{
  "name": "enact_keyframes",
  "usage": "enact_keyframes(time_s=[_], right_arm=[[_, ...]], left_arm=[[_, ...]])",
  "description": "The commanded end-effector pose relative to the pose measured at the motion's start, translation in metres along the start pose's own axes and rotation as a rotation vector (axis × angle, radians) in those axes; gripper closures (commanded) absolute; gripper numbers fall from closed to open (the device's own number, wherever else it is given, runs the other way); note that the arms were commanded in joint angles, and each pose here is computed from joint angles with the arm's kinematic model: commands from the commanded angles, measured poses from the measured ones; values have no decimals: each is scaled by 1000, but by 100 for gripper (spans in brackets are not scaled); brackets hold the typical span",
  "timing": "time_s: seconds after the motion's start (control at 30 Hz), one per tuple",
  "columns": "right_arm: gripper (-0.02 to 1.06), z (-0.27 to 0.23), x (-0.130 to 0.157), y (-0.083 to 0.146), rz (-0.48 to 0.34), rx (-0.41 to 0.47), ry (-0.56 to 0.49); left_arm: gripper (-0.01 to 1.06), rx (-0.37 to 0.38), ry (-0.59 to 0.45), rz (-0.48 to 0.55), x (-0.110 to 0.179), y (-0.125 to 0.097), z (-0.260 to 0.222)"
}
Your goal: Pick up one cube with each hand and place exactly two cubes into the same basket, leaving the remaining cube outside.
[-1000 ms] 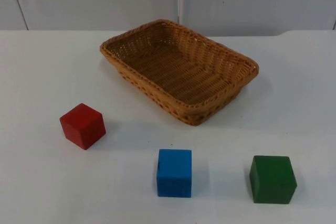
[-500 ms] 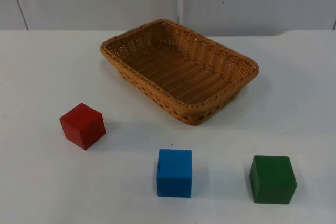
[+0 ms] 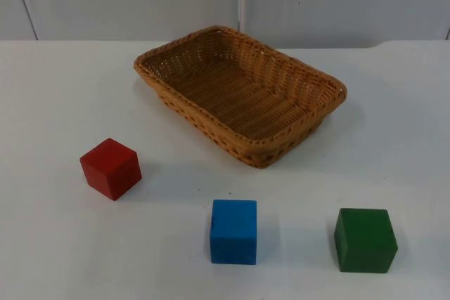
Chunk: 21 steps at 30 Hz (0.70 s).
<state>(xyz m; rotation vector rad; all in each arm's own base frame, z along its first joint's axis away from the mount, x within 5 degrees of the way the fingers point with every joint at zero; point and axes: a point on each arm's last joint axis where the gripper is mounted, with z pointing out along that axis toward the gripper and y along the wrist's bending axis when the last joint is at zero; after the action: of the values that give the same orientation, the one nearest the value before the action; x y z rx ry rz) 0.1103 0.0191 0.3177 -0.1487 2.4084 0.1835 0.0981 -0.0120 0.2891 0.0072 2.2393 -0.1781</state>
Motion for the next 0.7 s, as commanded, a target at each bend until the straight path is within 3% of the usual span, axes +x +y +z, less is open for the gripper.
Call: enact_keyframes(time_s=[0.0, 0.43, 0.67], right_arm=[[-1, -2, -12, 0, 0, -1, -17], [-1, 14, -45, -2, 11, -8, 46], [-1, 32, -50, 2, 21, -86, 104]], left_arm=[[0, 0, -14, 3, -6, 1, 5], [0, -17, 83, 15, -14, 6, 41], [0, 3, 144, 12, -17, 7, 63]])
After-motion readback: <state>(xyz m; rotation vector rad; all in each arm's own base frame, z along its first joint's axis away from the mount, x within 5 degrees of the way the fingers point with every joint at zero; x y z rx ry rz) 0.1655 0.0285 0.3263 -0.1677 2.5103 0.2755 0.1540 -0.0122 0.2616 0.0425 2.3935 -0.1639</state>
